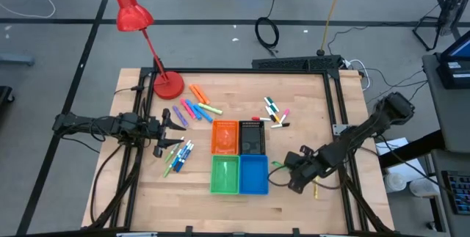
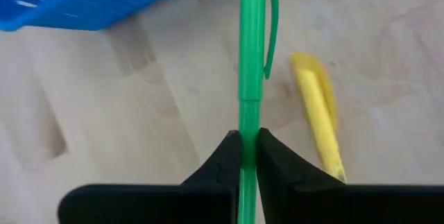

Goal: Pick & Place Markers
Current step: Put the green pen into the blue basket

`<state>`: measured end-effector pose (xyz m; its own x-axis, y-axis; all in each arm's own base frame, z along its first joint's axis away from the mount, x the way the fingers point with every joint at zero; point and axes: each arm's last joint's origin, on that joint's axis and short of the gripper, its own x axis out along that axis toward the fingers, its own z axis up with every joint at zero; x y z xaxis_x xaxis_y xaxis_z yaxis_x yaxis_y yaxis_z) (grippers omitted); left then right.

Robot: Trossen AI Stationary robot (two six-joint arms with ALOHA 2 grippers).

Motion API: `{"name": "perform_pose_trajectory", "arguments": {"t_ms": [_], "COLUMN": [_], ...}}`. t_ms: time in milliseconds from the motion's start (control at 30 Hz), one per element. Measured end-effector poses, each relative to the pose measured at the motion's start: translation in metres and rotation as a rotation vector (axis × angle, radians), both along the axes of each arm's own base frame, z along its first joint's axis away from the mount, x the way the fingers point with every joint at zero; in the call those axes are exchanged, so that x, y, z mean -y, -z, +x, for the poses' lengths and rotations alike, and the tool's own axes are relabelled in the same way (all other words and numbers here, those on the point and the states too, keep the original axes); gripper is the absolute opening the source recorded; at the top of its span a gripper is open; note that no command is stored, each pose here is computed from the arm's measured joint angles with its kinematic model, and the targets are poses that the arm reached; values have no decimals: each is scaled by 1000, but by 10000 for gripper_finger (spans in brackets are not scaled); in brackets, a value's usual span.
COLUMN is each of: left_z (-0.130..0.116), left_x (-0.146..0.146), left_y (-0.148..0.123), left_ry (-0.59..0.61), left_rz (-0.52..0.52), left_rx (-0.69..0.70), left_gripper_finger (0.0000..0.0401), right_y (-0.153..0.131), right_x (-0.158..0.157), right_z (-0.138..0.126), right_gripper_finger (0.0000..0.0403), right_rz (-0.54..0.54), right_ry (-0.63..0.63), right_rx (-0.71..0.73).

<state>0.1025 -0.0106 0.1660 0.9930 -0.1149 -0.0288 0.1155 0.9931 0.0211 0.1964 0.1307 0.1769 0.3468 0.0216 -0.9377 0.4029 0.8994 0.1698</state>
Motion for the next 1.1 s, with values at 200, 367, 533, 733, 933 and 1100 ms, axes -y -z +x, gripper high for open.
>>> {"name": "perform_pose_trajectory", "arguments": {"t_ms": [200, 367, 533, 733, 933, 1100], "left_z": [0, 0, 0, 0, 0, 0], "left_x": [0, 0, 0, 0, 0, 0], "left_y": [0, 0, 0, 0, 0, 0], "left_ry": [0, 0, 0, 0, 0, 0], "left_rz": [0, 0, 0, 0, 0, 0], "left_rx": [0, -1, -1, 2, 0, 1], "left_gripper_finger": [212, 212, 212, 212, 212, 212], "right_y": [-25, -39, -46, -31, -11, -11], "right_x": [-1, -12, -22, -28, -30, -29], "right_z": [4, 20, 37, 58, 68, 68], "right_gripper_finger": [14, 14, 14, 13, 19, 25], "right_rz": [66, 132, 147, 55, 41, 17], "right_ry": [-25, -130, -211, -158, -117, -86], "right_rx": [207, 433, 619, 715, 686, 697]}}
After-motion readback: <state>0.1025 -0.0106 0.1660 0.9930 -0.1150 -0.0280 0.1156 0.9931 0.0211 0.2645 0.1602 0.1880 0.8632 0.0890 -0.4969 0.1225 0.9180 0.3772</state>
